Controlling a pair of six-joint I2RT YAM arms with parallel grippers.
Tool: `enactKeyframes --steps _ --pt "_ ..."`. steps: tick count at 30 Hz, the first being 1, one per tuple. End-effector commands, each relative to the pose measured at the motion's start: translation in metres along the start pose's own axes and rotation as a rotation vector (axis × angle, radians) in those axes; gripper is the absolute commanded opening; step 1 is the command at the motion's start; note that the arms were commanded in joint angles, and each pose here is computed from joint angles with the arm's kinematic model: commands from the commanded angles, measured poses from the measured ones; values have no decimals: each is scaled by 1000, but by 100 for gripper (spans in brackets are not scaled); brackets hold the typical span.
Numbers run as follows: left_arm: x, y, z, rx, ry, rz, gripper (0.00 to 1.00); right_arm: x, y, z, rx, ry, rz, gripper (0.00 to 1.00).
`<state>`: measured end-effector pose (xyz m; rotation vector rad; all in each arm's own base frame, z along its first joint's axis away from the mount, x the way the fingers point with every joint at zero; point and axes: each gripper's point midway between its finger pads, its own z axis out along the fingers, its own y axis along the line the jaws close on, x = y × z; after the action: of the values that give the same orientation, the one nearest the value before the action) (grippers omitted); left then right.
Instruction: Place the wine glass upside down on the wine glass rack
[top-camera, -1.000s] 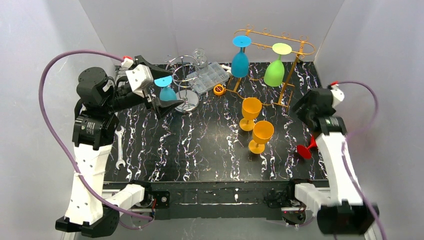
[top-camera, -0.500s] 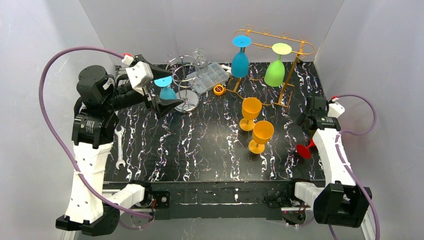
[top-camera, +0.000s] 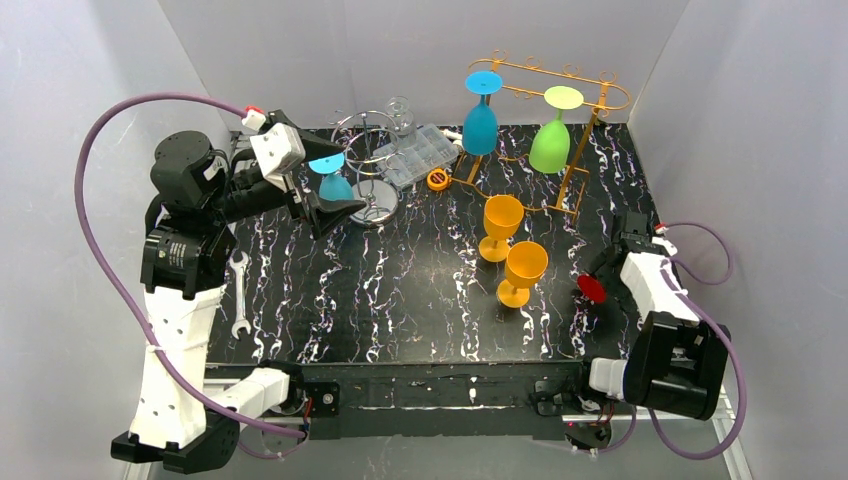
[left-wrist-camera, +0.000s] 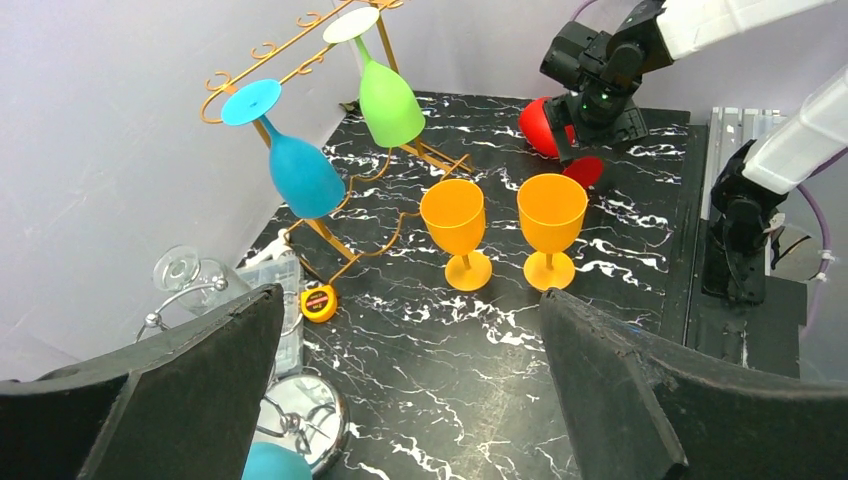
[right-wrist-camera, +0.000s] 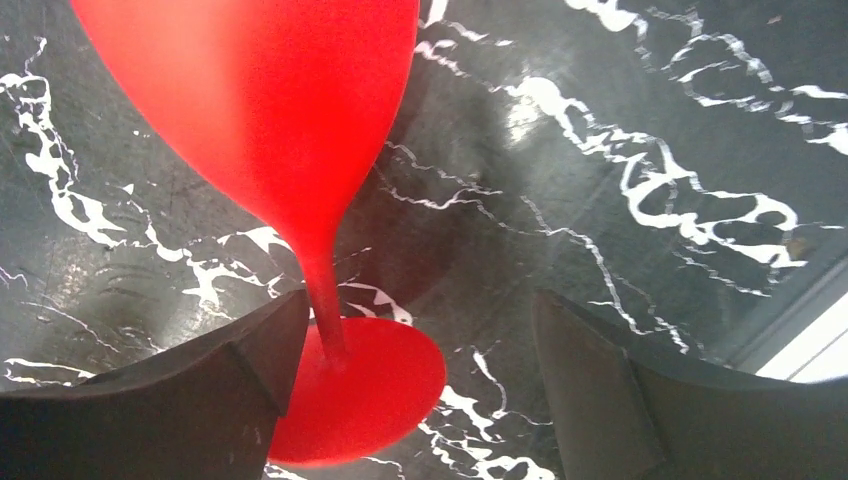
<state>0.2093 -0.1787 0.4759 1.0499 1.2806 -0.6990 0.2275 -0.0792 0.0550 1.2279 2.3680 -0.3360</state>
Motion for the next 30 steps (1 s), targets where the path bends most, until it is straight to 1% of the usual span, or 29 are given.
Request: enactKeyframes --steps 1,4,9,10,13,14,16,21,24,26,30 --pt "-12 -9 -7 0 -16 18 99 -4 28 11 -106 -8 38 87" --pt "-14 -10 -8 1 -20 12 99 -3 32 18 -108 10 36 83" --pt "-18 -10 -8 1 -24 8 99 6 44 26 -138 60 47 71" --pt "-19 -9 -8 -3 -24 8 99 7 47 27 -152 64 49 67" --pt "-18 -7 -9 -21 -18 -5 99 11 52 30 -185 69 58 41" --pt "-17 -7 -10 -23 -15 -5 99 13 53 31 -191 72 63 36" --pt "-14 -8 -10 -21 -9 -6 99 16 53 33 -189 79 66 30" --pt "-13 -8 -7 -7 -7 -27 99 8 52 26 -191 53 67 22" --pt "-14 -9 -7 2 -11 -25 99 -8 57 9 -244 -2 87 8" --pt "-14 -10 -7 10 -12 -25 99 -20 60 -7 -278 -41 93 2" --pt "-11 -11 -5 21 -11 -30 100 -32 63 -35 -322 -78 84 1"
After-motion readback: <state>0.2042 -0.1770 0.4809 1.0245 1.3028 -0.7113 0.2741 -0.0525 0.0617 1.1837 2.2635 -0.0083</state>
